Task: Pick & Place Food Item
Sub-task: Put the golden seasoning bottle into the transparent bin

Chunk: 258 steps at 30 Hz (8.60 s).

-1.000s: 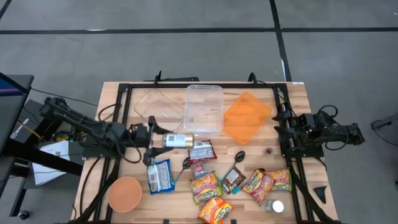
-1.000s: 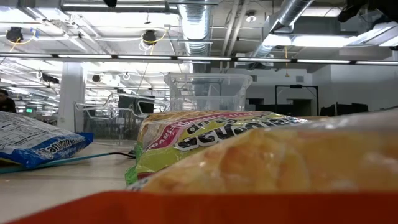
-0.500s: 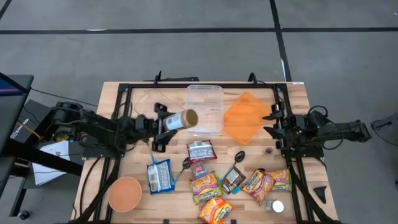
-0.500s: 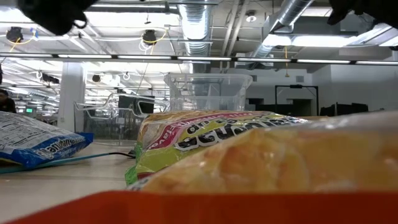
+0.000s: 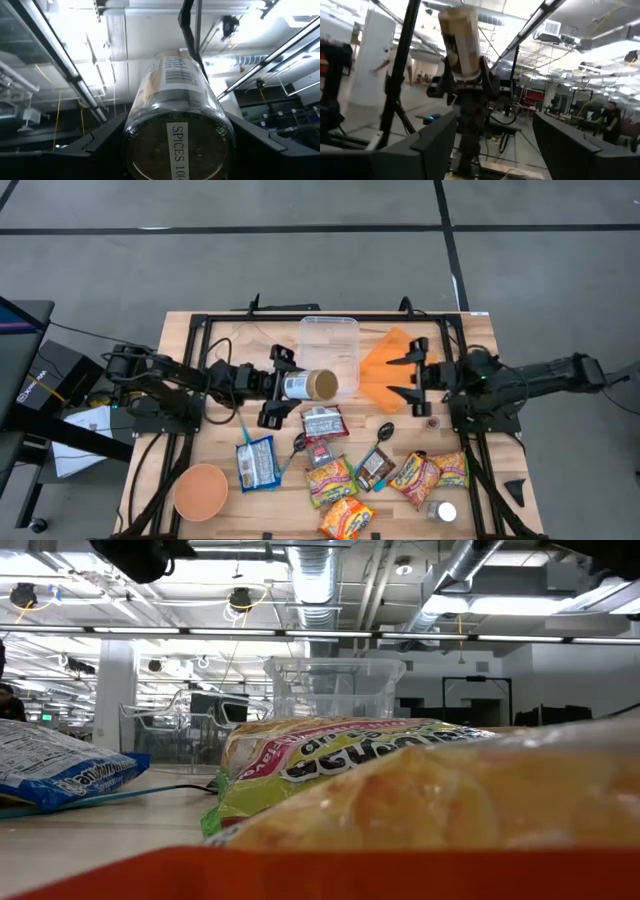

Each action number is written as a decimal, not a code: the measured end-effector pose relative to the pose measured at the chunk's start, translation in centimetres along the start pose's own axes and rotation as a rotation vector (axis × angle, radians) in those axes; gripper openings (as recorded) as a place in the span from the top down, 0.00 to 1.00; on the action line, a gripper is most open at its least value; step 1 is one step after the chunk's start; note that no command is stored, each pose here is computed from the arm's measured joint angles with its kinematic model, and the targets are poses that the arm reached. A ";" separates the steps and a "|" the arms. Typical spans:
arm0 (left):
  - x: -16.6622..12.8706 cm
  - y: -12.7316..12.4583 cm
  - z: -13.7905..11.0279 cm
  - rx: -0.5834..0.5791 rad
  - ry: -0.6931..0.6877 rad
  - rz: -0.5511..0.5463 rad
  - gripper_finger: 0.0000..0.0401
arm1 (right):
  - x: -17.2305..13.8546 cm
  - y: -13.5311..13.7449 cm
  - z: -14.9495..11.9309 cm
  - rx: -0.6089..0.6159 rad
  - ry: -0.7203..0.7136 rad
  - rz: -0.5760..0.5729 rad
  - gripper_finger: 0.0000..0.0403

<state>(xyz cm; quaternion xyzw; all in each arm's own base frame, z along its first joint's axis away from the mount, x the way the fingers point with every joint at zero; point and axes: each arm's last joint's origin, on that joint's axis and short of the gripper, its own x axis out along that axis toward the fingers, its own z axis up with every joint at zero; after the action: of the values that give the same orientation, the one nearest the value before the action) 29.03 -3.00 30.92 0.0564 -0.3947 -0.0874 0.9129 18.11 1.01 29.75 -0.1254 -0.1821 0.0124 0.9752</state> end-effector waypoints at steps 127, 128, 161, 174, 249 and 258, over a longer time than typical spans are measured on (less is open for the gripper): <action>1.2 -0.7 -0.3 0.151 0.030 -0.175 0.32 | 16.2 2.6 2.6 -0.284 -0.049 0.256 0.01; 1.2 -0.7 -0.4 0.129 0.042 -0.178 0.32 | 16.1 2.5 2.7 -0.285 -0.049 0.257 0.01; 0.7 1.1 -2.1 -0.057 0.230 -0.113 0.32 | 15.9 1.9 3.0 -0.250 -0.082 0.381 0.01; 0.6 1.7 -2.2 -0.062 0.240 -0.097 0.32 | 16.0 1.9 2.9 -0.235 -0.070 0.382 0.02; -0.3 0.6 -4.7 0.452 0.640 0.201 0.30 | 14.7 1.0 1.8 -0.146 0.324 0.100 0.33; -0.4 0.6 -4.8 0.452 0.645 0.207 0.33 | 14.6 1.0 1.7 -0.150 0.337 0.104 0.33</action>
<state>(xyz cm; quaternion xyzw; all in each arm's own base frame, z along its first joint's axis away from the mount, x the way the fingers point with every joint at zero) 32.32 -2.21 27.51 0.2402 -0.1011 0.1161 0.9584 31.18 3.43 36.23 -0.2074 -0.0100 0.0281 0.9778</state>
